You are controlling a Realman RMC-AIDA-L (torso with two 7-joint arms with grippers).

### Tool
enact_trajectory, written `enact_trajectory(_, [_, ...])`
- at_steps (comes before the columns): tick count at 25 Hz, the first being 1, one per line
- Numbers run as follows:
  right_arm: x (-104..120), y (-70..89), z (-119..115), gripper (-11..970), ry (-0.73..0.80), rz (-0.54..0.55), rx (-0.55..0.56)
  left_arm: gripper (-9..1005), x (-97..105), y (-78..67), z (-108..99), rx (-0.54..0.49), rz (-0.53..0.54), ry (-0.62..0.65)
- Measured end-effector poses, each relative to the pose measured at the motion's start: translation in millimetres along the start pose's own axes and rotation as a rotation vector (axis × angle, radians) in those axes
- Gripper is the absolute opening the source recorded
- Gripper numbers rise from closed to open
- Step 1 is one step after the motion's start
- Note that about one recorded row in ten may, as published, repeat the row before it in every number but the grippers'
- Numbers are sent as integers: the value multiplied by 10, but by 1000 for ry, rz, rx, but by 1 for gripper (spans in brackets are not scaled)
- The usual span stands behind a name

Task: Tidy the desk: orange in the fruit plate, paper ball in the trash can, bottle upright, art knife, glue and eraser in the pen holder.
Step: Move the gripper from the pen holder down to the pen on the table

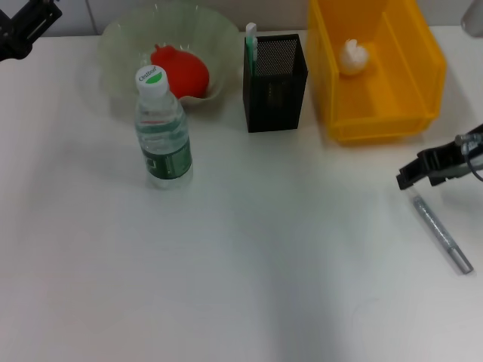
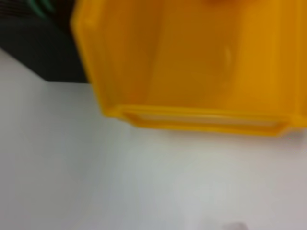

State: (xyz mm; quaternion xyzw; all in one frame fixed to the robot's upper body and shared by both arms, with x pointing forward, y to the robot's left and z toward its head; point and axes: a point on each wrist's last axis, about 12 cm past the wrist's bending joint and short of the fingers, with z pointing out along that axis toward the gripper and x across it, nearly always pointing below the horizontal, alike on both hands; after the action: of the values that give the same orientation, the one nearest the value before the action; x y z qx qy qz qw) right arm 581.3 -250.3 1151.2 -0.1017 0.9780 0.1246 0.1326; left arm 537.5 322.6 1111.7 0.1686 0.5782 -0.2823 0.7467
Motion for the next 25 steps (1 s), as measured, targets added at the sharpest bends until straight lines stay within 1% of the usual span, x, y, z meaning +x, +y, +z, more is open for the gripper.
enact_trajectory(3, [10,-62,95,536,22,24,34,802,0,0,0,0,0,0])
enact_trajectory(9, [2,-78,219,524,42,38,42,802,-26,20,15,8,11,1])
enact_trajectory(14, [-19,-54,293,514,60,34,38,802,-27,24,6,6,13,2])
enact_trajectory(21, [-43,-34,309,500,70,20,46,802,-28,29,-5,4,14,3])
enact_trajectory(24, [-43,-34,321,389,79,16,52,802,-26,29,-15,2,14,5])
enact_trajectory(25, [-43,-34,321,385,79,16,52,802,-26,29,-15,2,14,5])
